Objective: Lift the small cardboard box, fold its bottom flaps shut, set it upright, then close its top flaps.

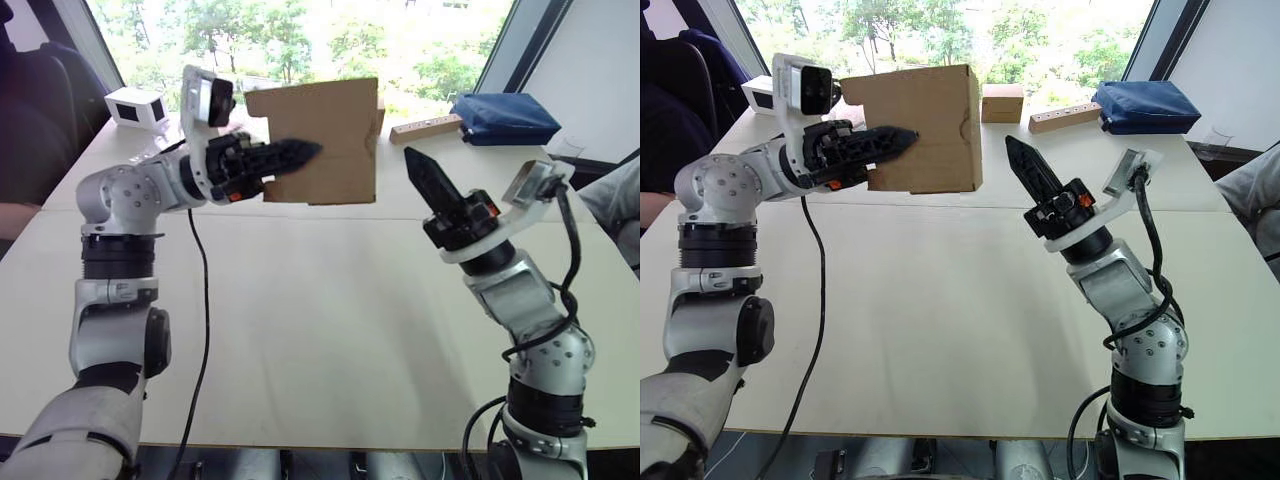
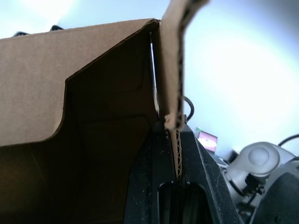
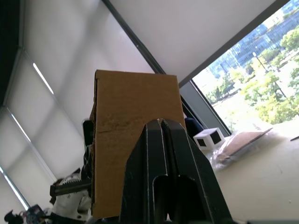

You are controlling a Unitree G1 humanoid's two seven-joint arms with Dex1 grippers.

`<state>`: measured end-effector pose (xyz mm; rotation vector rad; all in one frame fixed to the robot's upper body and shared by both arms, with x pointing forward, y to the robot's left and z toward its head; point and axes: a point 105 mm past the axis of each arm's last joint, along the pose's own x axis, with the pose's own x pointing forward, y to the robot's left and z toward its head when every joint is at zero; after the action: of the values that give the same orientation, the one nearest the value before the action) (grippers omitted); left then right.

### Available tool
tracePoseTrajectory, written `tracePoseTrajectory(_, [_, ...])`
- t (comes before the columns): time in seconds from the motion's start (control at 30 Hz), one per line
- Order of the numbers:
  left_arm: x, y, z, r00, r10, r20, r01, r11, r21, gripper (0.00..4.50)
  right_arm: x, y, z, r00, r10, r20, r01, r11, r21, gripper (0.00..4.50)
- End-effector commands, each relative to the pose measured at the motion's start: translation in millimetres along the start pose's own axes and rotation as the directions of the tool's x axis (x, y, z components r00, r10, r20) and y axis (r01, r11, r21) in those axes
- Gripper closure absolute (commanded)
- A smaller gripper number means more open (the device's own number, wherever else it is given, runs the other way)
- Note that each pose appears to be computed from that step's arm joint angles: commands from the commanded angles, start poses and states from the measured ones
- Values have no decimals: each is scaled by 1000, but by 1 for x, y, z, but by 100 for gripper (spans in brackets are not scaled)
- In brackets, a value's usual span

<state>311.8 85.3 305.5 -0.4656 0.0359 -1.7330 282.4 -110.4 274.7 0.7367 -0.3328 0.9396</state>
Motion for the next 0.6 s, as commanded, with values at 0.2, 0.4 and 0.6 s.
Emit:
tracePoseTrajectory(0.2, [9,-2,1,999,-29,-28,31,999,41,450,8,31,-8,990,128,-64,-130,991,-28,450])
tracePoseTrajectory(0.4, [13,3,-6,998,-25,-52,27,999,26,450,8,34,-24,979,135,-154,-146,988,-60,450])
tracePoseTrajectory(0.6, [14,5,-15,997,-20,-78,21,1000,12,450,6,31,-32,973,117,-197,-137,986,-92,450])
